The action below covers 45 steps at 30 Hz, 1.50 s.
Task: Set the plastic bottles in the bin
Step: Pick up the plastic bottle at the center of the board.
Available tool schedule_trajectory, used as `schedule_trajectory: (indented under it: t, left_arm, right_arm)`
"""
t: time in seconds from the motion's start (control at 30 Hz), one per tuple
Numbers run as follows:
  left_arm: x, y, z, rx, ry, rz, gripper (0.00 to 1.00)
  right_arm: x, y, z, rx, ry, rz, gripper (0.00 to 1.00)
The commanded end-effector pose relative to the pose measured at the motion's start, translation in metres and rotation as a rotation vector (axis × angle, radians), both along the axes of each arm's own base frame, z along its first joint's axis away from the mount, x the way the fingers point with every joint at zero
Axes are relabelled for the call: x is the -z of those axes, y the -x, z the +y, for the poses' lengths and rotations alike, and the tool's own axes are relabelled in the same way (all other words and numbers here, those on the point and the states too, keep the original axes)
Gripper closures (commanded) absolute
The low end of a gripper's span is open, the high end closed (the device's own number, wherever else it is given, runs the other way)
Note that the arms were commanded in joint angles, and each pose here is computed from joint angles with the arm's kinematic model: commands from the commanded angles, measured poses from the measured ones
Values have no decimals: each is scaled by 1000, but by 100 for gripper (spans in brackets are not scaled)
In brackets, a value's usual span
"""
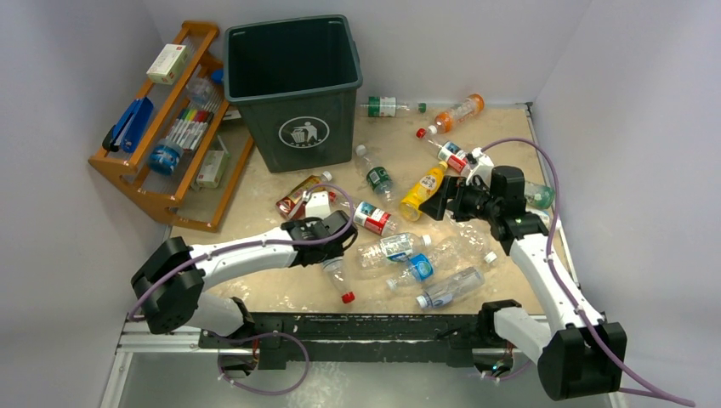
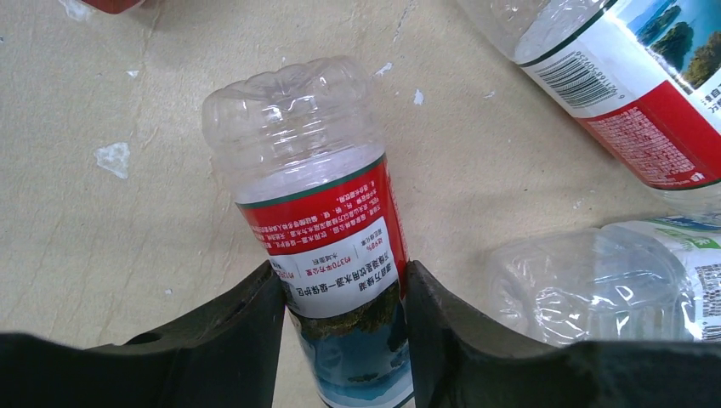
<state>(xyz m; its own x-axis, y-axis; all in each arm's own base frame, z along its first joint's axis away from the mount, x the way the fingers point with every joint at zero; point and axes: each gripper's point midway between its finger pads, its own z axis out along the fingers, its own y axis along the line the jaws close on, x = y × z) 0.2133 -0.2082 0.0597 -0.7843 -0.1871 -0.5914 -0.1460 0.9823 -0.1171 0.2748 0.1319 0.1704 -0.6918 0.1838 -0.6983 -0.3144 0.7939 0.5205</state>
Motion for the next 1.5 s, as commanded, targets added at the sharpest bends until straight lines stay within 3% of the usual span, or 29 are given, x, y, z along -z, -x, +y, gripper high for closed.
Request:
schedule_trajectory:
  t: [0.0, 0.67, 1.1, 1.47]
  left_arm:
    - [-34, -14, -10, 3, 38, -83, 63]
    - [-209, -59, -10, 4, 56, -366, 64]
    - [-340, -96, 16, -85, 109, -589, 64]
    - [-416, -133, 52, -182, 97, -745, 63]
  right_arm:
    - [-3, -4, 4, -28, -5, -40, 4]
    - [14, -35, -7, 100, 10, 1, 0]
    - [30, -56, 7, 157, -113, 147, 0]
    - [43, -75, 6, 214, -114, 207, 0]
